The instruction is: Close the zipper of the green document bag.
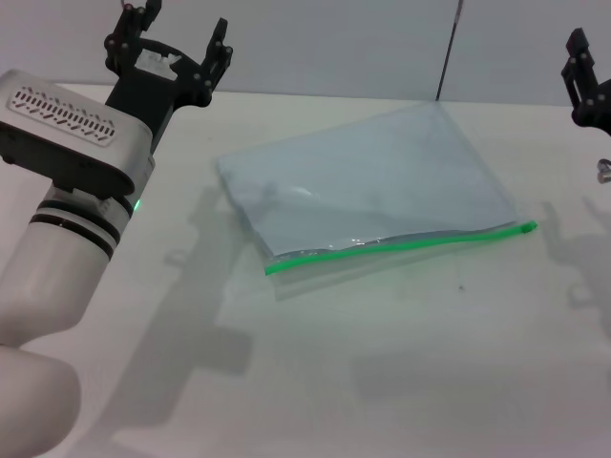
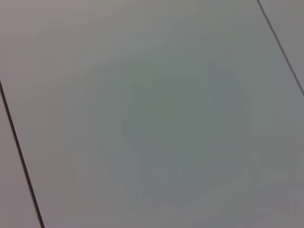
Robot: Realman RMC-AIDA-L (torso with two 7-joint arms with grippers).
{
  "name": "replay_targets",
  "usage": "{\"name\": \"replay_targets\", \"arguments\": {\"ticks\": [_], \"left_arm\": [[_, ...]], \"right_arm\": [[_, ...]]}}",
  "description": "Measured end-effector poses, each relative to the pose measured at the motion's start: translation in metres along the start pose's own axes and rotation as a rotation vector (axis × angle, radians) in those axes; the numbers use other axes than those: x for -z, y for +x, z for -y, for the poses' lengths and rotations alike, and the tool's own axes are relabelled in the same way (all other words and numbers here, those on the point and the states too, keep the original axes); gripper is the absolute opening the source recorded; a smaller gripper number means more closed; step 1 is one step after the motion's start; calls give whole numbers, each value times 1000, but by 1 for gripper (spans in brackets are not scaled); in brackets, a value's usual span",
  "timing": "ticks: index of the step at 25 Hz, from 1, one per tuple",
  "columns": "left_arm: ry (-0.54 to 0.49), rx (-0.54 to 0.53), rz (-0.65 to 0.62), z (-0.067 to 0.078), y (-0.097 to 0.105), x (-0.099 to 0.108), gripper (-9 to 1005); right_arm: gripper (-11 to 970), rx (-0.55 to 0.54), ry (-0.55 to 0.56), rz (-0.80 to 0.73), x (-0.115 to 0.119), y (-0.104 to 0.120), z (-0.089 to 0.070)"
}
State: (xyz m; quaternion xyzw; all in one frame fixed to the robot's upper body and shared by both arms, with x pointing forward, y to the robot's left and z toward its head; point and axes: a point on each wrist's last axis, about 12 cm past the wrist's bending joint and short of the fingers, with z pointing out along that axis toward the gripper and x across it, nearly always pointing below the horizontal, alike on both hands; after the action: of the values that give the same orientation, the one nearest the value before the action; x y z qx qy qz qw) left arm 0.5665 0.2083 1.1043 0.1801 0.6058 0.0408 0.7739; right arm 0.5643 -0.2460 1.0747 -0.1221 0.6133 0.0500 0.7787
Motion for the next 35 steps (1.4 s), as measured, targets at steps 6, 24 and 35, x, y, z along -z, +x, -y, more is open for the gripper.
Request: {"name": "replay_targets", "arguments": {"ticks": [6,24,35], "left_arm": [[0,0,1,0,0,0,741],[1,0,2,0,0,-1,741],[3,0,-4,0,1,-1,741]], "right_arm": [[529,-1,1,2,-2,0,0],[529,1,1,-1,-3,0,0],[529,2,-2,-8,-4,1,0]]}}
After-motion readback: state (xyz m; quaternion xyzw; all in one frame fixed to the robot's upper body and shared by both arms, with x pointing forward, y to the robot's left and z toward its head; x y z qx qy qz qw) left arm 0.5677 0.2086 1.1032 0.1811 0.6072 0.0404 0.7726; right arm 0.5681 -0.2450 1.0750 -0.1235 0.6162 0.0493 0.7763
